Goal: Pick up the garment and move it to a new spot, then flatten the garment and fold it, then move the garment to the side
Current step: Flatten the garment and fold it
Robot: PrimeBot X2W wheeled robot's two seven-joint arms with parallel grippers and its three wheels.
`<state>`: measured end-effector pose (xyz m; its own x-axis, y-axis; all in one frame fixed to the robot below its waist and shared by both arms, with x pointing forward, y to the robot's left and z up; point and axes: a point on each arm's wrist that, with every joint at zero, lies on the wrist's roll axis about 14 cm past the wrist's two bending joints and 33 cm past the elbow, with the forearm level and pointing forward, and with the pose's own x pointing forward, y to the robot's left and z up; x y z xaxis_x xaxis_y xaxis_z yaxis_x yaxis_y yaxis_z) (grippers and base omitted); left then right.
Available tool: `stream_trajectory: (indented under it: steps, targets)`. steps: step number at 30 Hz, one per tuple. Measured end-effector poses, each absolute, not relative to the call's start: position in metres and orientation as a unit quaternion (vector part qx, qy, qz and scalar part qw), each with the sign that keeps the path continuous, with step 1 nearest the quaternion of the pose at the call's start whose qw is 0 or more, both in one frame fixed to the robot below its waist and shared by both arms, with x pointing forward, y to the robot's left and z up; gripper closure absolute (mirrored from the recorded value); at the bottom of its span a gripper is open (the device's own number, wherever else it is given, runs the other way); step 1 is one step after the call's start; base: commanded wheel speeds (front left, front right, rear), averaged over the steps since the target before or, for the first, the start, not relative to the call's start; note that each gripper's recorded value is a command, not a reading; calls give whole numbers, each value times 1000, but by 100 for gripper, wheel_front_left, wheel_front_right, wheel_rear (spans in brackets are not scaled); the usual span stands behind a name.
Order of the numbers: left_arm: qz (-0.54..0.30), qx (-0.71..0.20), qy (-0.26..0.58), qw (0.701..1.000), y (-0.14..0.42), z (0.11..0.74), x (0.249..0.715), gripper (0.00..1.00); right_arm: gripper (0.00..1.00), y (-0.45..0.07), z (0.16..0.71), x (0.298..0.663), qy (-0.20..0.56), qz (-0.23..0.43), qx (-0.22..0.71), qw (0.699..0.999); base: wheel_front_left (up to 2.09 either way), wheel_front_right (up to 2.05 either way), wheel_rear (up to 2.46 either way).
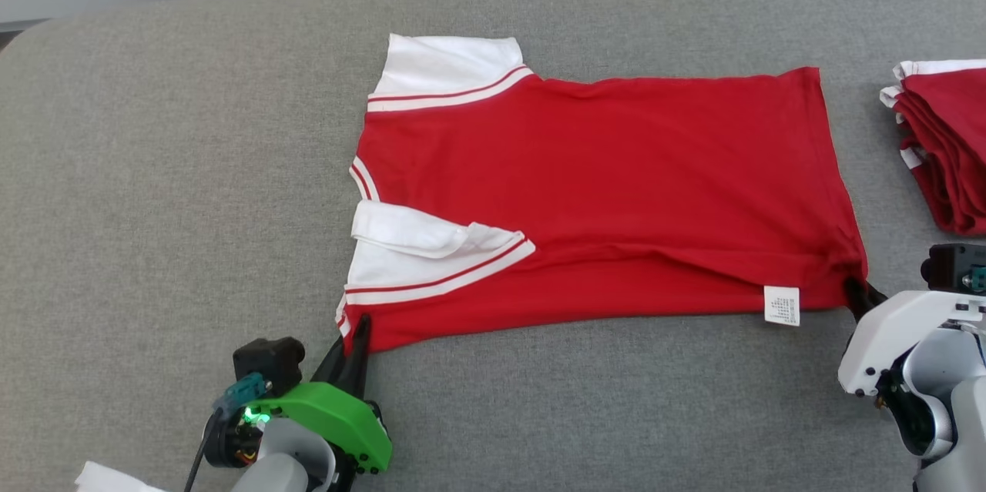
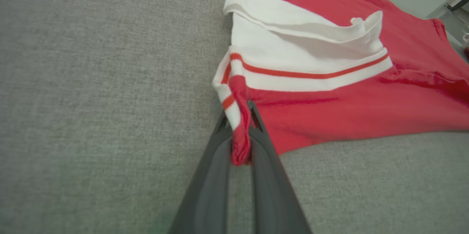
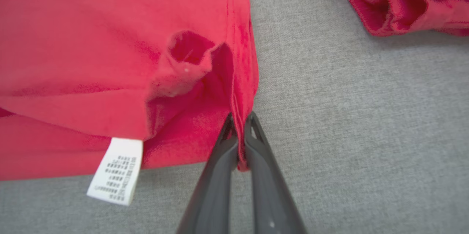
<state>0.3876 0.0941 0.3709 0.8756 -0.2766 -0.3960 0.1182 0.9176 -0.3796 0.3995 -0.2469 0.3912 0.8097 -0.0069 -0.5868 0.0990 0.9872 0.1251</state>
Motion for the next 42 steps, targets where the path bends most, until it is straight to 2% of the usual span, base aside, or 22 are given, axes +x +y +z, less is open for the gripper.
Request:
stream_trajectory:
  steps: [6,14,15,16,17,18,19,20,21,22,23,31,35,42]
  targets:
    - [-95,-179,217,955,105,384,368,100,100,-251,405,386,289,-34,75,954,0,0,0]
    - [-70,-196,234,950,115,390,333,100,100,-245,395,359,309,-43,94,945,0,0,0]
    - [-69,-195,239,949,116,389,330,86,100,-245,392,355,316,-44,94,943,0,0,0]
    - [-68,-193,239,949,116,389,328,41,100,-244,390,352,320,-45,95,942,0,0,0]
    - [-68,-191,239,950,117,390,327,6,100,-242,387,349,326,-45,96,939,0,0,0]
    - [-69,-188,244,949,116,388,325,36,100,-240,384,346,334,-43,99,936,0,0,0]
    - [-68,-187,249,948,116,385,323,58,100,-237,381,343,342,-42,101,933,0,0,0]
    - [-67,-186,250,948,116,384,323,58,100,-237,379,341,346,-42,102,932,0,0,0]
    - [-66,-185,253,947,116,383,322,19,100,-236,378,339,348,-43,102,931,0,0,0]
    - [-65,-185,254,947,116,382,322,0,8,-237,378,339,348,-45,103,931,0,0,0]
    - [-64,-185,255,947,116,381,322,0,0,-238,377,338,348,-49,104,931,0,0,0]
    - [-43,-167,226,959,138,392,338,0,0,-260,398,348,310,-76,87,944,0,0,0]
    - [-57,-138,190,970,143,413,364,0,0,-274,430,374,268,-75,53,959,0,0,0]
    - [-92,-93,146,981,133,450,431,0,0,-256,476,438,220,-21,8,975,0,0,0]
